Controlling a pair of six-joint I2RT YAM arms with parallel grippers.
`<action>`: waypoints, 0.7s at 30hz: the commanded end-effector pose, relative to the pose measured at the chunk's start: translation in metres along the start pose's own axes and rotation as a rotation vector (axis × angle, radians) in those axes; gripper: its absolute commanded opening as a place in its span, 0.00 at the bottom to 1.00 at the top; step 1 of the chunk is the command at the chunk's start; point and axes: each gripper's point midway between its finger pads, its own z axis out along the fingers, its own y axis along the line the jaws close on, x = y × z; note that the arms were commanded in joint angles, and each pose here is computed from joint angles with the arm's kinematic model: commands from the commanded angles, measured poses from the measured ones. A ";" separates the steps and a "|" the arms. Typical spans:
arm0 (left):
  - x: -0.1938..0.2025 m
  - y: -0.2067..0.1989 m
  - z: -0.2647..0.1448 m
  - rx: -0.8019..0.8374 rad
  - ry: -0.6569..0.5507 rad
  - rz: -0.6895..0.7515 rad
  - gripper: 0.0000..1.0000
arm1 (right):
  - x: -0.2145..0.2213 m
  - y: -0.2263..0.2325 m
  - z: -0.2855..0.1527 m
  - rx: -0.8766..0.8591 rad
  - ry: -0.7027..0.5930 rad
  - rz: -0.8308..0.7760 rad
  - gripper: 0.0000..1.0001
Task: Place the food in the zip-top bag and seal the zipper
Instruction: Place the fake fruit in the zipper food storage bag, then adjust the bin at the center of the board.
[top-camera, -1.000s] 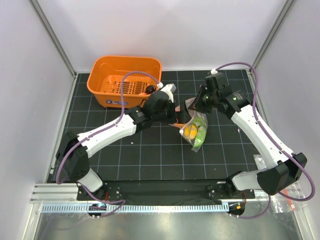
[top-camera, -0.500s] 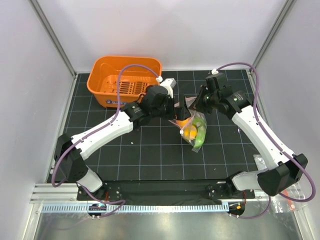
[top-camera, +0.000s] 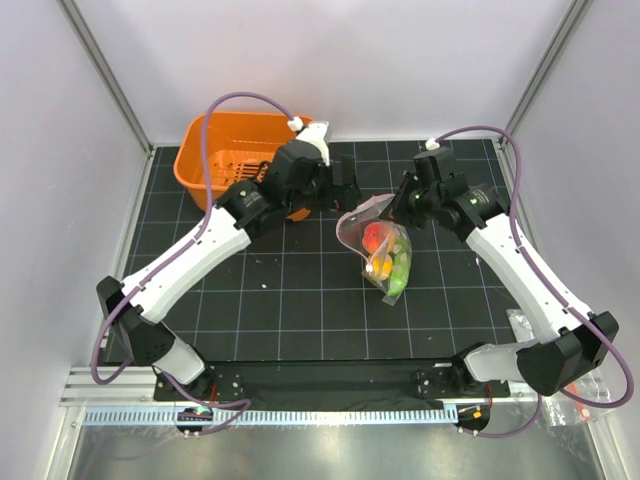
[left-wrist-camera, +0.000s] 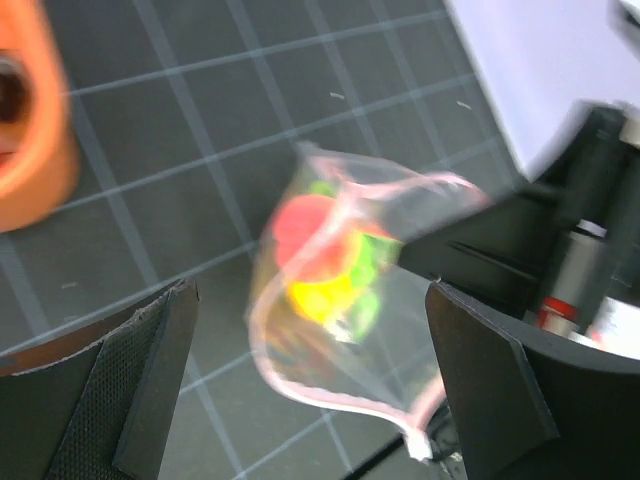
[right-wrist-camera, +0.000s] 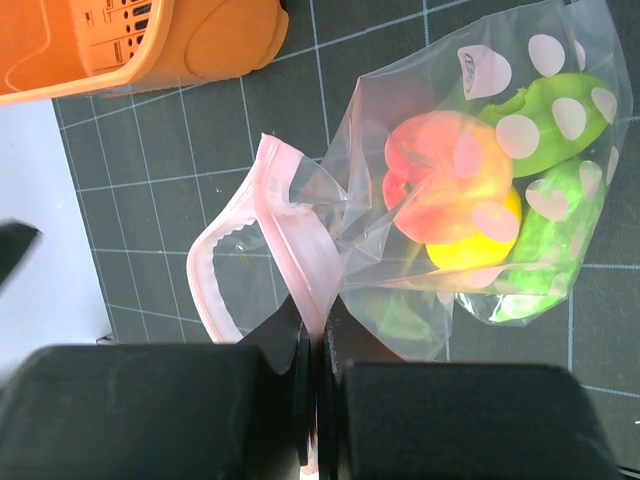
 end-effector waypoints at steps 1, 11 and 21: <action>-0.026 0.053 -0.014 -0.180 -0.048 -0.007 1.00 | -0.011 0.008 -0.015 -0.043 -0.064 -0.009 0.01; -0.068 0.121 -0.036 -0.324 -0.143 -0.130 1.00 | -0.011 0.006 -0.017 -0.038 -0.068 -0.010 0.01; -0.050 0.233 -0.060 -0.641 -0.185 -0.570 1.00 | -0.010 0.004 -0.018 -0.036 -0.068 -0.006 0.01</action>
